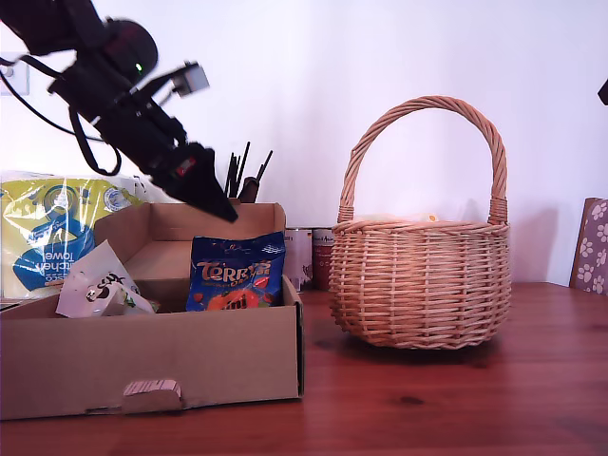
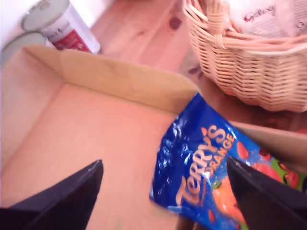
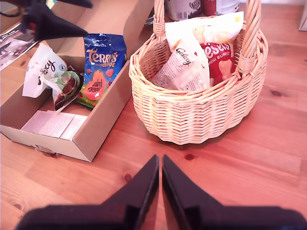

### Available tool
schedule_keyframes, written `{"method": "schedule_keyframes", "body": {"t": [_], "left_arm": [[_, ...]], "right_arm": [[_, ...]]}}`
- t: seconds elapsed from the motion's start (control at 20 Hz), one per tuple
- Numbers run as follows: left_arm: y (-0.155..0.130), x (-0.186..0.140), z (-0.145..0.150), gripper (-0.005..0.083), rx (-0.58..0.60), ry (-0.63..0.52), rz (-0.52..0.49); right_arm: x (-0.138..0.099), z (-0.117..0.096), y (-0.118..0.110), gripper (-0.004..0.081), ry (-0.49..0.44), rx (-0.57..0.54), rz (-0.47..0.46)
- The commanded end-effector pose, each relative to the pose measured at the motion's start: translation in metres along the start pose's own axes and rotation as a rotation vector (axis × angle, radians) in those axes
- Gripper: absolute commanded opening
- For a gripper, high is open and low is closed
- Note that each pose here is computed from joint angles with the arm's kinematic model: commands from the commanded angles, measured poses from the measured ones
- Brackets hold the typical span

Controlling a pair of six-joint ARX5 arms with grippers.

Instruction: Move the bags of Easter eggs from the cardboard box on the left into the woven basket on the right side.

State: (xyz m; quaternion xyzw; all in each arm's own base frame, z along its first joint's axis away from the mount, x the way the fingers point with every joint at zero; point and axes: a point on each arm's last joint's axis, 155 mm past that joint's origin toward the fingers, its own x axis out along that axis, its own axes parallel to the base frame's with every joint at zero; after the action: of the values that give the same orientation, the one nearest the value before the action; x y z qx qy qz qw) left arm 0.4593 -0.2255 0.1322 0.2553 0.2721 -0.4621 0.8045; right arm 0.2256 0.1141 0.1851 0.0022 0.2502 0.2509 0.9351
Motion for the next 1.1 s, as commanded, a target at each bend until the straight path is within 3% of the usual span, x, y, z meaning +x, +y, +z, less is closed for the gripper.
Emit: {"method": "schedule_keyframes", "body": {"t": [0.0,0.4,0.55,1.05], "left_arm": [[-0.01,0.016,-0.019,0.0762,-0.018,0.057,-0.061],[-0.04,0.023,-0.052,0.0762,-0.096,0.182,-0.186],[-0.066,0.02,-0.059,0.0761,-0.118,0.24,-0.258],[-0.13,0.016,-0.061,0.076,-0.165,0.364,-0.409]], "right_arm": [[-0.001,0.002,0.001,-0.0012,-0.007,-0.001,0.002],[-0.001,0.002,0.001,-0.0012,-0.007,-0.002,0.002],[-0.001,0.002,0.001,-0.0012,-0.007,-0.001,0.002],[-0.001,0.002,0.001,-0.0012,-0.007,-0.002,0.002]]}}
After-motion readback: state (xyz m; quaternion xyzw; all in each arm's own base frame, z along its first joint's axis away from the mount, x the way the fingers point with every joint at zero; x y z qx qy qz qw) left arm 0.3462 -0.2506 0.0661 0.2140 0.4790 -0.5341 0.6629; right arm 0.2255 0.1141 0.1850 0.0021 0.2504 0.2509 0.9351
